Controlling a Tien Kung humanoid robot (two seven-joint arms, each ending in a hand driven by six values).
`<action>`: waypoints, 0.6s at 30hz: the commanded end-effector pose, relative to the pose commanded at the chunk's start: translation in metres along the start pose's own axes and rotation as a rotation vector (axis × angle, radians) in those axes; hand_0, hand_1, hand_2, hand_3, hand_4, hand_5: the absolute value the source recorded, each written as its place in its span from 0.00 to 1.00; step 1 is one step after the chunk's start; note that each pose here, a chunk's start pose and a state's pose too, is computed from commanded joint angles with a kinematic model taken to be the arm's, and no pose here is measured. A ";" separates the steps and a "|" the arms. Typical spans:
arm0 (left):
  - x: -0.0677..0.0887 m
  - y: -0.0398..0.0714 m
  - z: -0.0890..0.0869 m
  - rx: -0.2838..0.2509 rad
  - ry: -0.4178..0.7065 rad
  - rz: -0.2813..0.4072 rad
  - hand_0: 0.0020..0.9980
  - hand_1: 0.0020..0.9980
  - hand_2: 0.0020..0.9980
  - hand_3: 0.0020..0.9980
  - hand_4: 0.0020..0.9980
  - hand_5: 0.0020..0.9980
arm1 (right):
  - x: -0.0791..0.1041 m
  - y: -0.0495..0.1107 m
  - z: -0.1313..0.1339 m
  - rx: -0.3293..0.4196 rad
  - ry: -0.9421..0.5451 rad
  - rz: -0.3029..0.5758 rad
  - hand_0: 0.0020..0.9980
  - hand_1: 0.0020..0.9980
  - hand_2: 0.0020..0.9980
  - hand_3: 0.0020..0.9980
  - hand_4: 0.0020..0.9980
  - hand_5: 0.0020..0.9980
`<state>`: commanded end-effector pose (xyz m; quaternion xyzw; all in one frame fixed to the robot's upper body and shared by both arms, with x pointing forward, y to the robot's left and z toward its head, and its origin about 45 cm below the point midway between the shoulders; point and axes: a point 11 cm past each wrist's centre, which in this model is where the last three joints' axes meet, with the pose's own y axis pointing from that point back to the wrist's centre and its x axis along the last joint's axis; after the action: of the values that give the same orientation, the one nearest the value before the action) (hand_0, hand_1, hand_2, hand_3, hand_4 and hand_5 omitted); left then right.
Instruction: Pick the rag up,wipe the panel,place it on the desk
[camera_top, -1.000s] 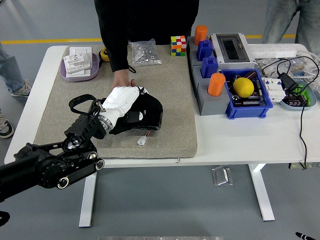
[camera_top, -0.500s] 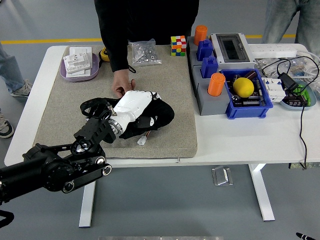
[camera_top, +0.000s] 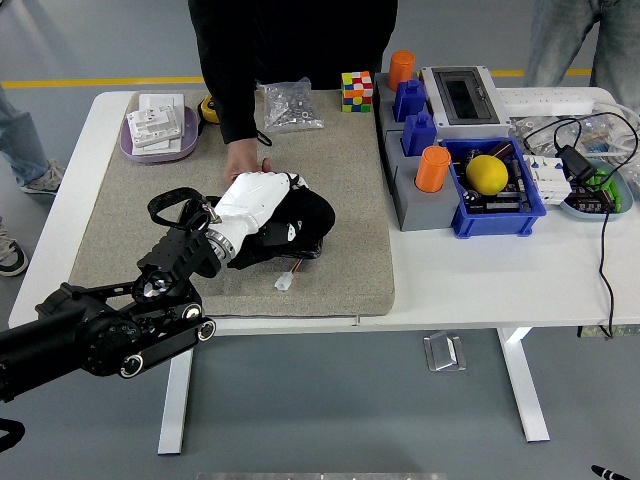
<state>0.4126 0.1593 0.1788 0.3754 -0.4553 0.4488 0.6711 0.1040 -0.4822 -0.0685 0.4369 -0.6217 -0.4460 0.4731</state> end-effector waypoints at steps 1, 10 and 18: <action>0.001 0.000 -0.002 0.005 -0.001 0.002 0.24 0.16 0.56 0.53 0.27 0.00 | -0.001 0.000 0.000 0.001 -0.001 -0.001 0.78 0.67 0.72 0.64 1.00 0.56; 0.011 0.002 -0.035 0.077 -0.018 0.031 0.24 0.15 0.56 0.52 0.26 0.00 | -0.003 -0.001 0.004 -0.005 -0.007 -0.004 0.78 0.67 0.72 0.64 1.00 0.56; 0.024 0.005 -0.061 0.133 -0.039 0.057 0.24 0.15 0.56 0.52 0.26 0.00 | -0.003 -0.002 0.006 -0.008 -0.011 -0.006 0.78 0.67 0.72 0.64 1.00 0.56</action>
<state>0.4295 0.2230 0.1834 0.4147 -0.4479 0.4896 0.6226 0.0992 -0.4784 -0.0715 0.4345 -0.6210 -0.4524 0.4700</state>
